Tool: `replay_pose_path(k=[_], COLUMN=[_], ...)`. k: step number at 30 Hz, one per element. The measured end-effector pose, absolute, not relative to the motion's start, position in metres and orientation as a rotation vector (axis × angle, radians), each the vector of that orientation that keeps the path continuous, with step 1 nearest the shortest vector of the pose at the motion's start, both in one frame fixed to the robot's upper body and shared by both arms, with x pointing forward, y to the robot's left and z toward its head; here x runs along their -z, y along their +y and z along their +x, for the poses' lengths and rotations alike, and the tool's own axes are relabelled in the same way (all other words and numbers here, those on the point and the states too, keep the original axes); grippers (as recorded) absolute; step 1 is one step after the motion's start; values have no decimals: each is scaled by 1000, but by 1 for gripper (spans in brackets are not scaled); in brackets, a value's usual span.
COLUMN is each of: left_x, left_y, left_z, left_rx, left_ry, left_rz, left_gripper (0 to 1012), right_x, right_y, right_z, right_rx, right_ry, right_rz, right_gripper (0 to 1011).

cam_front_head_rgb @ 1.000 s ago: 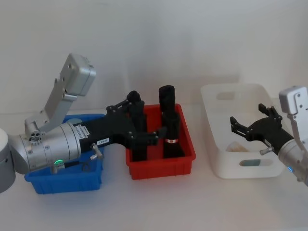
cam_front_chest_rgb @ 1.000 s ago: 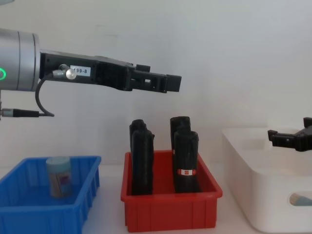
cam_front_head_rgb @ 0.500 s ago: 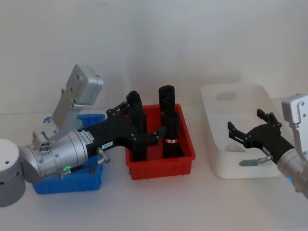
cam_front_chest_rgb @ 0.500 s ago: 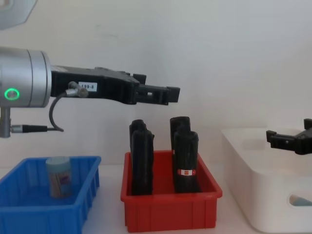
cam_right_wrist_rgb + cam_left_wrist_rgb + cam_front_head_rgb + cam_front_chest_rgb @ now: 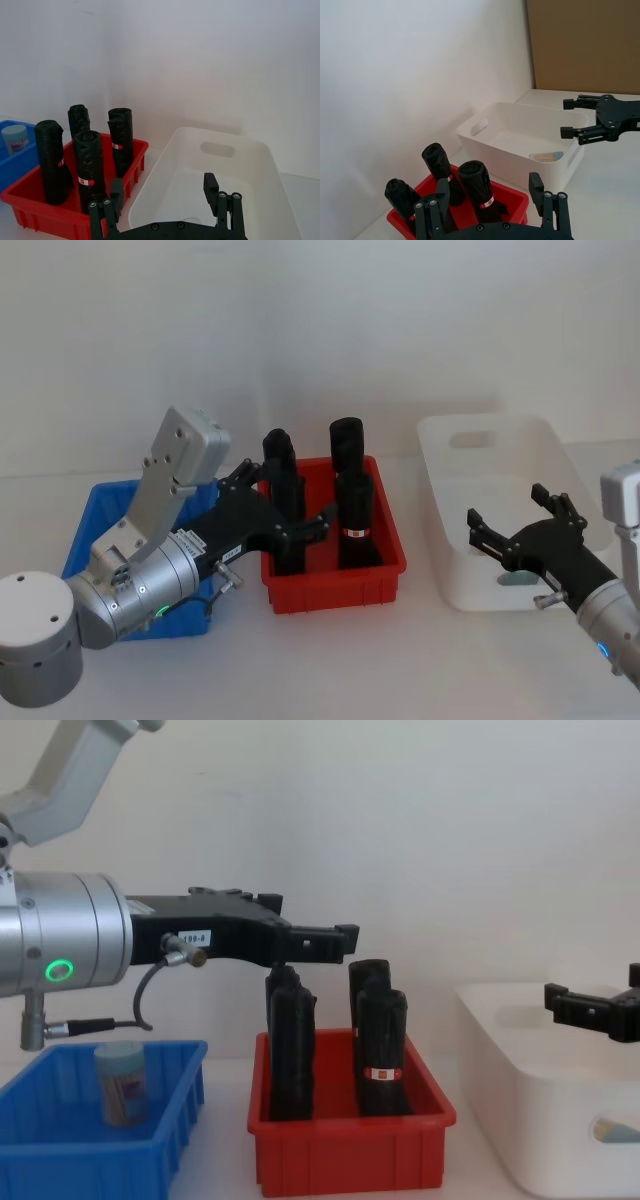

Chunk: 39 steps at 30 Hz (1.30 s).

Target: Pick the cotton swabs from the blue box and place them into the white box.

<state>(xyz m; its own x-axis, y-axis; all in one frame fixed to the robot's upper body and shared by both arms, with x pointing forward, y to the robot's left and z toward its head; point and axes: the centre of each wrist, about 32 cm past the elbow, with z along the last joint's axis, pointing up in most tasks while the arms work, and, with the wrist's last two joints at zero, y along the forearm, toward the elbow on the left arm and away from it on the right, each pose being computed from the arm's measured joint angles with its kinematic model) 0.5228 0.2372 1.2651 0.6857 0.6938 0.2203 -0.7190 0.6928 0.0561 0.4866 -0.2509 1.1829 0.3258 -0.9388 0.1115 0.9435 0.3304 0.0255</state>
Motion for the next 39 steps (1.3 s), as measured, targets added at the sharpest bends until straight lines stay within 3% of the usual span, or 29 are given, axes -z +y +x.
replay_pose_path(k=[15, 39], left_x=[-1236, -1204], left_y=[219, 198], left_z=[510, 492], left_rx=[-945, -1121], left_ry=[-226, -267], left_rz=[114, 62], left_gripper=[1004, 1004], right_x=[-1188, -1189], right_y=[-239, -237], right_z=[447, 443], right_rx=[1231, 1230], right_ry=[-79, -74], right_rz=[20, 27], right_gripper=[1001, 1002])
